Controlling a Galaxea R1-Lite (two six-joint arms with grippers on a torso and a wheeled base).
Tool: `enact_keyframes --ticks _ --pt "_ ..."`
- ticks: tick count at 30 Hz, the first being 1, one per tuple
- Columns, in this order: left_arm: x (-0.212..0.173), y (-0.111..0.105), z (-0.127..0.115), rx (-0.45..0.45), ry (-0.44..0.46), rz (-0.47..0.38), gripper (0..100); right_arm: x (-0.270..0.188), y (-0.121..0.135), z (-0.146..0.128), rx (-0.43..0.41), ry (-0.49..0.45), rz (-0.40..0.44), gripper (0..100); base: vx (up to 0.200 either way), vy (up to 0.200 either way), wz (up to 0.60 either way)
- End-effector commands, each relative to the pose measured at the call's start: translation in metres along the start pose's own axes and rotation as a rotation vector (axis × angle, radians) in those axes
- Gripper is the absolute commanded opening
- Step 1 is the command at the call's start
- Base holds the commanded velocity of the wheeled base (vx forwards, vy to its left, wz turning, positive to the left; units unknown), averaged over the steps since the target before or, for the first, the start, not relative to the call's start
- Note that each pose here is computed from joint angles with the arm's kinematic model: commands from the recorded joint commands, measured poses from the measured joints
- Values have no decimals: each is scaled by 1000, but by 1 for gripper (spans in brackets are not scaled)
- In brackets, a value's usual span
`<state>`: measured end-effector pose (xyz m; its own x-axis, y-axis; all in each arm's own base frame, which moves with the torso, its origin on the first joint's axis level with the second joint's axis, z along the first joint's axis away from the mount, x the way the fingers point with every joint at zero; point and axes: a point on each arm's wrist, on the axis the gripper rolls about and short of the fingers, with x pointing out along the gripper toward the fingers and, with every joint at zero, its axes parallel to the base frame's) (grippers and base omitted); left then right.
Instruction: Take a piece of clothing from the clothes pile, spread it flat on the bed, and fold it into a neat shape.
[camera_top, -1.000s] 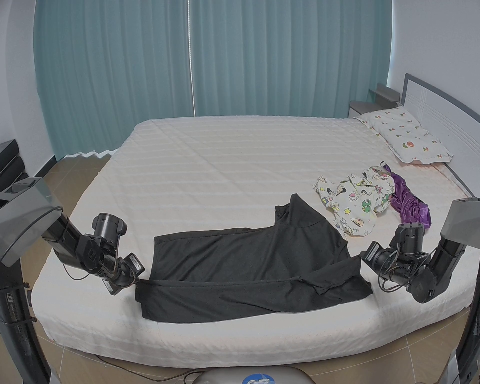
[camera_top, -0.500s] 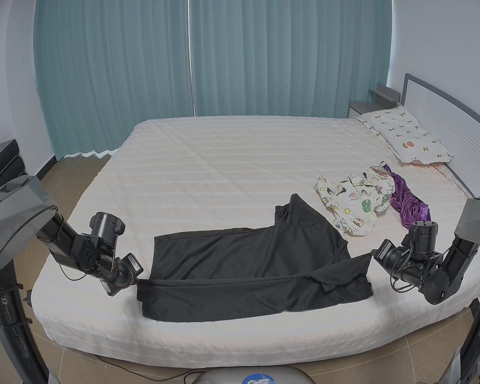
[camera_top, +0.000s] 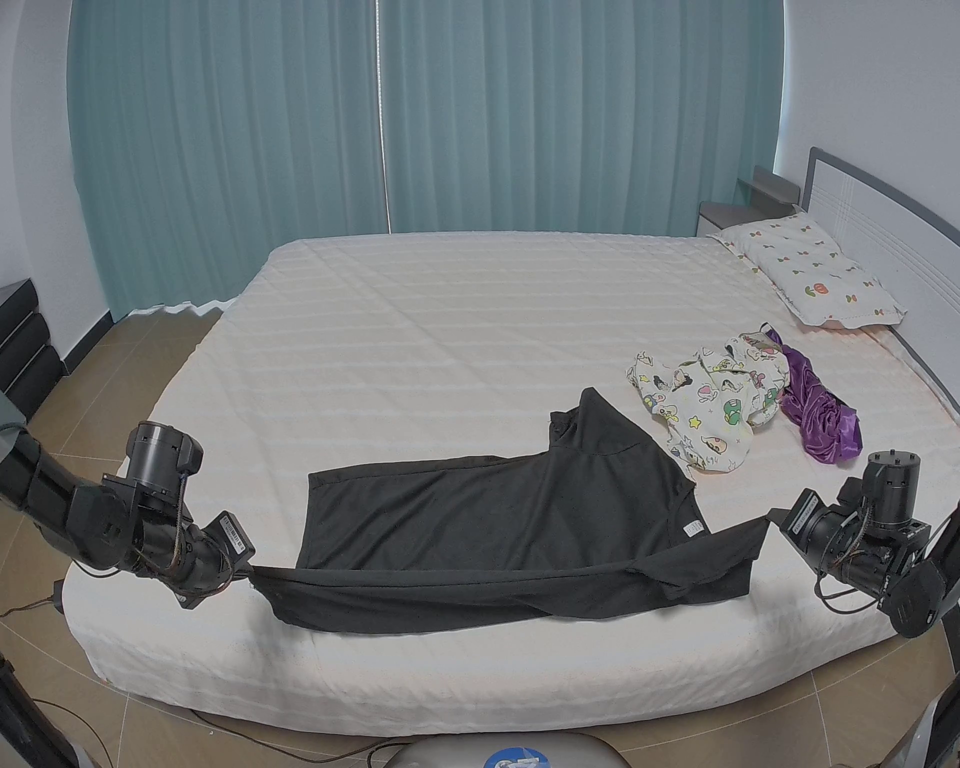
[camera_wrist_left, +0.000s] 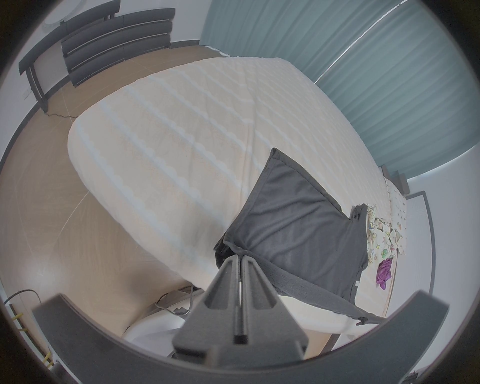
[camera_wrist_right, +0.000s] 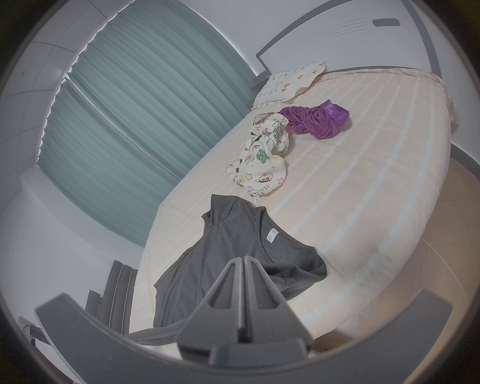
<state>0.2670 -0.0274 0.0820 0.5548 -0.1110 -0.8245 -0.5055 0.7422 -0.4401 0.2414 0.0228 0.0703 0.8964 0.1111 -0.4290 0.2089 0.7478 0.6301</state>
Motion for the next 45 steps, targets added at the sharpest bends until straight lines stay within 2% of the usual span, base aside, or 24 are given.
enact_keyframes --ticks 1,8,15,21,27,38,45 --pt "-9 1 -4 7 -9 -14 0 -8 1 1 -1 -9 8 0 0 0 0" --pt "14 0 0 27 26 22 0 8 -3 -4 -10 31 -5 0 0 0 0" --pt "50 -13 16 20 31 40 0 48 -7 -3 -8 45 -34 0 0 0 0" --pt "78 -19 24 16 39 59 0 74 -12 -11 -62 76 -50 0 0 0 0" --pt "99 -19 27 14 43 88 0 97 -19 -17 -68 92 -72 0 0 0 0" --pt "130 -18 32 12 18 144 0 124 -26 -24 -67 97 -80 0 0 0 0" --pt "134 -20 35 11 14 138 0 129 -32 -25 -65 97 -98 0 0 0 0"
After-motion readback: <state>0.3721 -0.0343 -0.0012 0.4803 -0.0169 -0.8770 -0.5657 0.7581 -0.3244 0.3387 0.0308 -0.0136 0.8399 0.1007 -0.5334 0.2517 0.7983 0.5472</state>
